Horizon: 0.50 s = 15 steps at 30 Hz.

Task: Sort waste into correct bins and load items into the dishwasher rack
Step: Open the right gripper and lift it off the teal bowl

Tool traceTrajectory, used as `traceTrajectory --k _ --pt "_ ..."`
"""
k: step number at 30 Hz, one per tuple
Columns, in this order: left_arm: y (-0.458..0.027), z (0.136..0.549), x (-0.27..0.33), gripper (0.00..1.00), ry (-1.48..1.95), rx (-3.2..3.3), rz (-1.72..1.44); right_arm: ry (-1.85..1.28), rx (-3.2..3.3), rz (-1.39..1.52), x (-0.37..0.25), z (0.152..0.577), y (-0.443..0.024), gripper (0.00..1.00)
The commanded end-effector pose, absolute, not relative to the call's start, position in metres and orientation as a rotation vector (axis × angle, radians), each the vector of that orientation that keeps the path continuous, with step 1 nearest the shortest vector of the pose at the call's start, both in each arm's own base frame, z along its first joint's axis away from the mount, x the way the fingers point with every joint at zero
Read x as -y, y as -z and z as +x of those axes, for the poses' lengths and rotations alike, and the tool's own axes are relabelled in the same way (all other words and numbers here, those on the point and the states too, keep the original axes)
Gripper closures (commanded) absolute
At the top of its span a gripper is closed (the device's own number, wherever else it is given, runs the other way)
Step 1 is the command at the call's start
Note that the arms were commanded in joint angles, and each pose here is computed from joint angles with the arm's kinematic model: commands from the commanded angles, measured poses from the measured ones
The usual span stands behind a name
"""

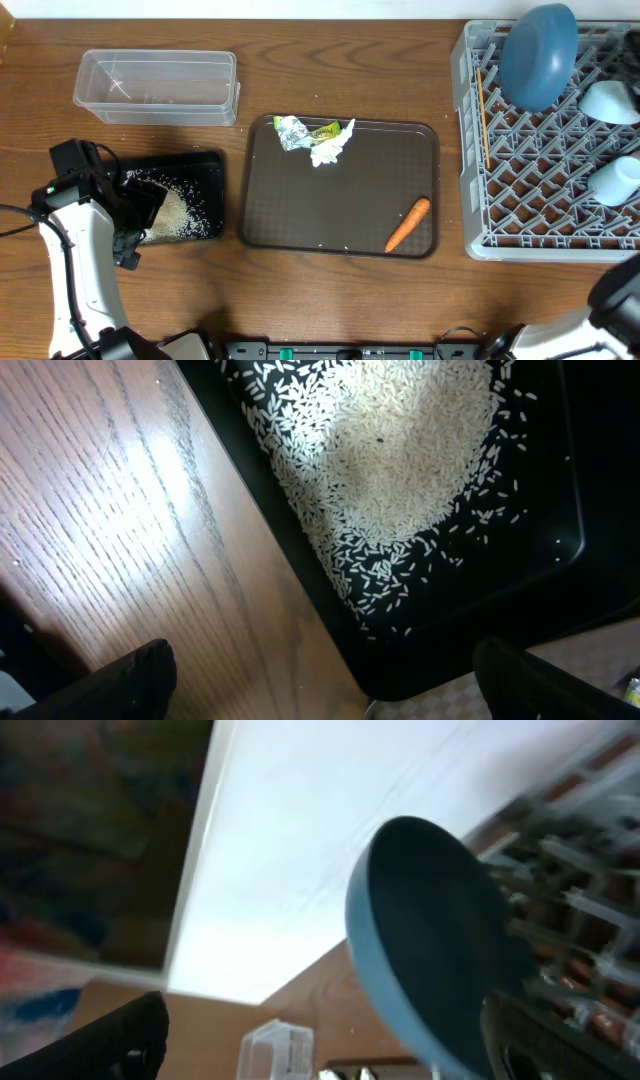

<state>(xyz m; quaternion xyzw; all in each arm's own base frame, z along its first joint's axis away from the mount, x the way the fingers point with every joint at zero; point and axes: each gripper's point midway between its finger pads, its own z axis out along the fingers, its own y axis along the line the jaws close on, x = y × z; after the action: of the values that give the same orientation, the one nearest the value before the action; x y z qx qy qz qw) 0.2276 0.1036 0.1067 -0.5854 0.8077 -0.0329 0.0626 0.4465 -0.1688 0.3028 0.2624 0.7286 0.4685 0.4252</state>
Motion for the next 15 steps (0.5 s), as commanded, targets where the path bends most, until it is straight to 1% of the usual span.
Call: traceTrajectory --k 1,6,7,9,10,11,13,14,15 --pt "-0.114 0.229 -0.107 0.02 0.09 -2.421 -1.759 -0.91 -1.828 0.658 0.181 0.43 -0.324 0.01" --pt "-0.114 0.229 -0.107 0.02 0.09 -2.421 -1.759 -0.538 -1.934 0.639 0.17 0.418 -0.324 0.01" --pt "-0.114 0.229 -0.107 0.02 0.09 -2.421 -1.759 -0.492 -1.955 0.622 0.163 0.42 -0.323 0.04" --pt "-0.114 0.229 -0.107 0.02 0.09 -2.421 -1.759 -0.416 -2.009 0.551 0.139 0.43 -0.317 0.18" --pt "-0.114 0.229 -0.107 0.02 0.09 -2.421 -1.759 -0.386 -2.033 0.514 0.128 0.435 -0.314 0.22" --pt "-0.114 0.229 -0.107 0.02 0.09 -2.421 -1.759 -0.348 -2.06 0.464 0.115 0.44 -0.31 0.3" --pt "-0.114 0.229 -0.107 0.02 0.09 -2.421 -1.759 -0.241 -2.109 0.322 0.087 0.451 -0.303 0.47" --pt "-0.114 0.229 -0.107 0.02 0.09 -2.421 -1.759 -0.174 -2.128 0.277 0.074 0.456 -0.299 0.59" --pt "-0.114 0.229 -0.107 0.02 0.09 -2.421 -1.759 -0.102 -2.142 0.242 0.062 0.46 -0.296 0.68"
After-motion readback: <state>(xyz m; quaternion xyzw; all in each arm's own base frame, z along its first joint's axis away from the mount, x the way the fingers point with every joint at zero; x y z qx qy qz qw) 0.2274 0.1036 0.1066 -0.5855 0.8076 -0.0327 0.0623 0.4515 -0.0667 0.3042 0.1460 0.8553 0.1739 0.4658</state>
